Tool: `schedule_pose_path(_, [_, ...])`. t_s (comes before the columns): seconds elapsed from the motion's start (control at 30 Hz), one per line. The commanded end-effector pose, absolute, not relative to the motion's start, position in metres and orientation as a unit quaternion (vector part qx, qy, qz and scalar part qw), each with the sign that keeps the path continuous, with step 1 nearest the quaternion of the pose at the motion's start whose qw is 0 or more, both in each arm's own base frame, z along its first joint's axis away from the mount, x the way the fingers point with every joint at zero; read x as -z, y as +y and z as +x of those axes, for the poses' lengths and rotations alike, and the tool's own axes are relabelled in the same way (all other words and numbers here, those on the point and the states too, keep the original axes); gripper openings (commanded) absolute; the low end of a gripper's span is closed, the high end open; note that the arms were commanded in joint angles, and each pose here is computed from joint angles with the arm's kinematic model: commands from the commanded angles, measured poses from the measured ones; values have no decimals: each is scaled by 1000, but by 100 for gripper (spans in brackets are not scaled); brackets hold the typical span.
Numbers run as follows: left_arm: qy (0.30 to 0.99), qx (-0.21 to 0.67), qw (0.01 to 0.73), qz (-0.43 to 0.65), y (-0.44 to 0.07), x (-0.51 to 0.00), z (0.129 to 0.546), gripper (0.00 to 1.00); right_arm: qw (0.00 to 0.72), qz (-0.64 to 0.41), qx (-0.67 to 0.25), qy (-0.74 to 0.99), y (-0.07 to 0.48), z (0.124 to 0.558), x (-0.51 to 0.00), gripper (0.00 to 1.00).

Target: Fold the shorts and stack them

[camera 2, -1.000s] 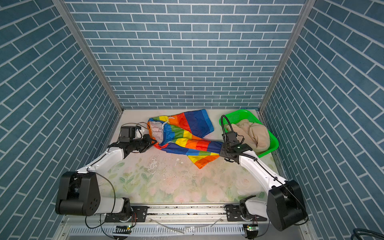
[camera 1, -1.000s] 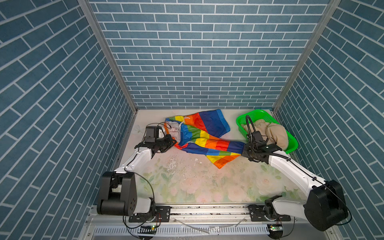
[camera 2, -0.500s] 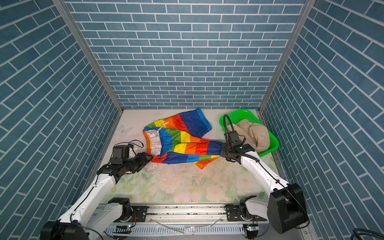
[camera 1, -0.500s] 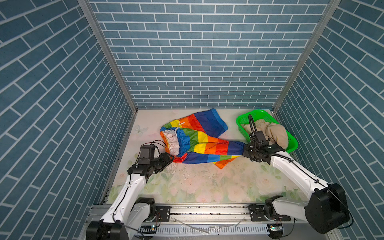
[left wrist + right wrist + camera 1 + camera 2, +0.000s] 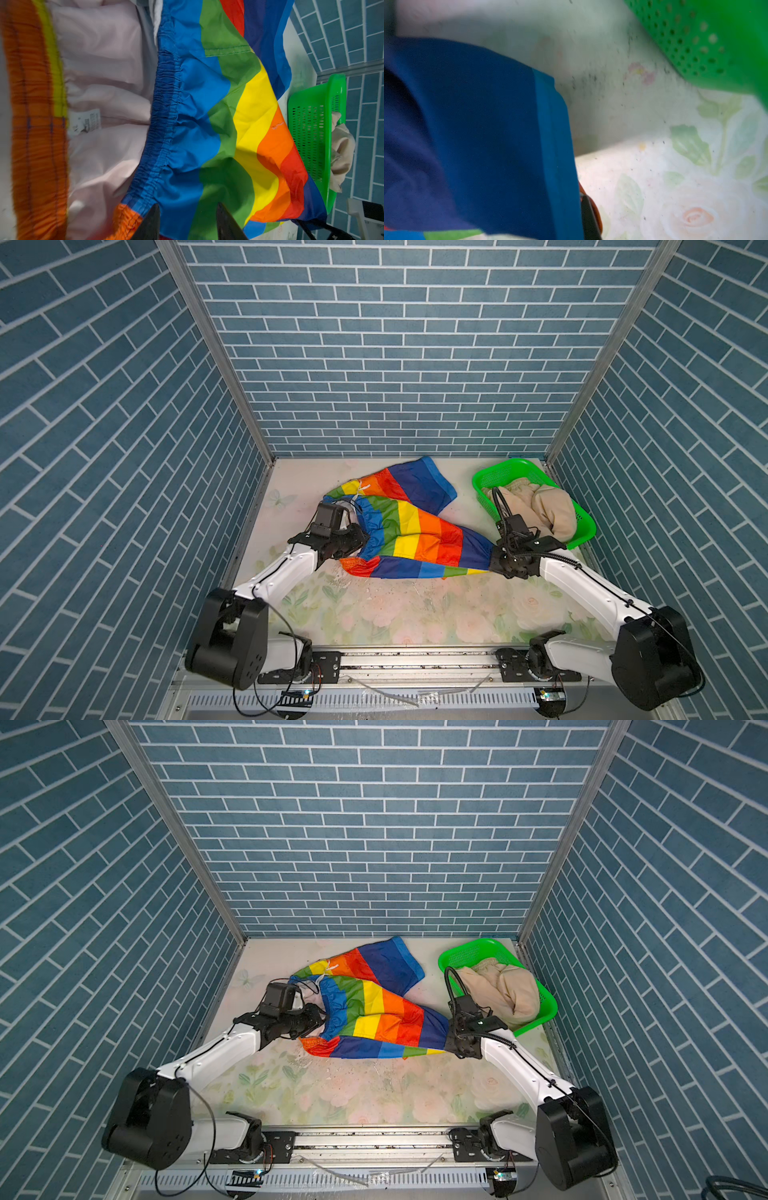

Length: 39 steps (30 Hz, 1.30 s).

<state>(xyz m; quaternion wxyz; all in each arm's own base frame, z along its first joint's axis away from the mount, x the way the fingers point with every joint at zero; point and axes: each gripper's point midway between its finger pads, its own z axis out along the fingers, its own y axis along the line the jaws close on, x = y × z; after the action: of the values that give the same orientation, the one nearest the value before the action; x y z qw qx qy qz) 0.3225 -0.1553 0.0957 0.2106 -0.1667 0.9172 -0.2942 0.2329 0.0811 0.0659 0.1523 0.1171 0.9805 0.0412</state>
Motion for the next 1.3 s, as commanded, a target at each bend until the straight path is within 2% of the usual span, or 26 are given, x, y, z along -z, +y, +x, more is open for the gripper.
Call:
schedule_pose_path(0.0, [925,279,206,-156,-159,-79,328,48,132,143,-13,981,66,215,-56,0])
schedule_pose_path(0.23, [938,255,181,-150,-157,-47,312,58,127,139,-14,982,69,219,-49,0])
schedule_pose_path(0.6, [958,198,167,-123,-142,-14,294,58,125,135,-28,983,77,225,-49,0])
schedule_pose_path(0.7, [954,216,163,-125,-145,-12,289,60,123,135,-29,983,78,226,-48,0])
schedule_pose_path(0.97, [928,314,139,-146,-174,-9,280,44,117,136,-37,983,82,228,-45,0])
schedule_pose_path(1.07, [919,338,138,-151,-180,-11,279,22,118,136,-38,983,83,230,-45,0])
schedule_pose_path(1.13, [913,352,137,-152,-184,-15,279,3,118,137,-39,983,84,230,-45,0])
schedule_pose_path(1.27, [907,366,149,-148,-186,-28,281,0,116,137,-37,983,83,229,-44,0])
